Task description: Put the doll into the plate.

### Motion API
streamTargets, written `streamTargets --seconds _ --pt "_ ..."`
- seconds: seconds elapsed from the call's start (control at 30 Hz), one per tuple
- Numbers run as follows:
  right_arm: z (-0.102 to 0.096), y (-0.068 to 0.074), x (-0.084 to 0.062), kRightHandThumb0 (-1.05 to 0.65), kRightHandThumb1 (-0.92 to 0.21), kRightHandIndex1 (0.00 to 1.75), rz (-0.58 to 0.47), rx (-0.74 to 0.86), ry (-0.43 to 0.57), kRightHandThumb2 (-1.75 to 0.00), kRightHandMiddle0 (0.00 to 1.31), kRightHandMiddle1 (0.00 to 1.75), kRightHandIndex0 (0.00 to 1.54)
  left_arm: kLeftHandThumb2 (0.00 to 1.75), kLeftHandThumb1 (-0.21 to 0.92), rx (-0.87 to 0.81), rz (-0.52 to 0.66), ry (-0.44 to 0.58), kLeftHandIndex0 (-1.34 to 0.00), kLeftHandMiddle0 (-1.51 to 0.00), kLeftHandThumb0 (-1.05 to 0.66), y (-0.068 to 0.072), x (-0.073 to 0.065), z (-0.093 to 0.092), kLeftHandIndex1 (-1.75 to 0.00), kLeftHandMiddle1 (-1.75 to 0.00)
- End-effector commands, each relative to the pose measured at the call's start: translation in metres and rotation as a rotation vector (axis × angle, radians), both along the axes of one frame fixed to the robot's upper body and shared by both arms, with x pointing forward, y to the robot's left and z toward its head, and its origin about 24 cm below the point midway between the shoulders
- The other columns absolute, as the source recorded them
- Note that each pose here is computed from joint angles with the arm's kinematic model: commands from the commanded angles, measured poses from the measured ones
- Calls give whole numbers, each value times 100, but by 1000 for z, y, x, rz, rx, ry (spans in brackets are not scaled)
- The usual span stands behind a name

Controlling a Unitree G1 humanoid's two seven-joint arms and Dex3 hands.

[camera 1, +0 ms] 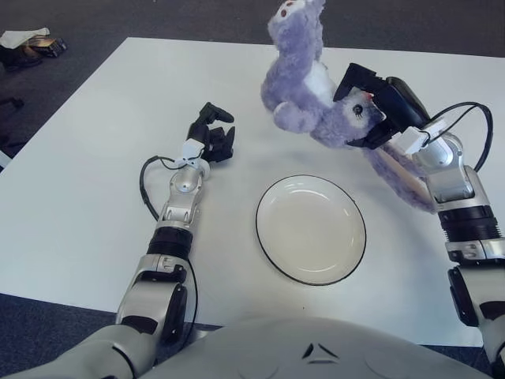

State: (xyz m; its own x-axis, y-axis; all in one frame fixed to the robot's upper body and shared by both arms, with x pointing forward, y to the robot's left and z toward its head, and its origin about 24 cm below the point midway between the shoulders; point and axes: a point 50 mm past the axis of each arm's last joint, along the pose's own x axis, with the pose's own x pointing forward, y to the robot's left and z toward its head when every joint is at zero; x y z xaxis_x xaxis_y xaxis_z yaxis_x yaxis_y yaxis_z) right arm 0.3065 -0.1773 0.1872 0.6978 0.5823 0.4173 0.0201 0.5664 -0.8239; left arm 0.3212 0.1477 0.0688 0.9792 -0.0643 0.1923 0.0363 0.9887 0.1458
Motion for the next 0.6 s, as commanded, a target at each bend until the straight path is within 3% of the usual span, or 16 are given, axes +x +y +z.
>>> streamTargets --seconds 0.0,0.4,0.57 --pt "4 -7 -9 -48 -31 175 27 -24 -53 -132 62 175 130 88 66 25 31 9 -35 -95 -38 9 1 -2 -175 -175" --pt "-5 -20 -20 -47 -32 175 101 -42 -94 -131 61 175 125 90 64 29 50 10 -36 -93 -39 18 4 0 -175 -175" --pt "-5 -25 -31 -48 -30 175 140 -77 -174 -133 62 175 125 92 63 16 50 27 -37 -92 -39 25 9 0 -175 -175"
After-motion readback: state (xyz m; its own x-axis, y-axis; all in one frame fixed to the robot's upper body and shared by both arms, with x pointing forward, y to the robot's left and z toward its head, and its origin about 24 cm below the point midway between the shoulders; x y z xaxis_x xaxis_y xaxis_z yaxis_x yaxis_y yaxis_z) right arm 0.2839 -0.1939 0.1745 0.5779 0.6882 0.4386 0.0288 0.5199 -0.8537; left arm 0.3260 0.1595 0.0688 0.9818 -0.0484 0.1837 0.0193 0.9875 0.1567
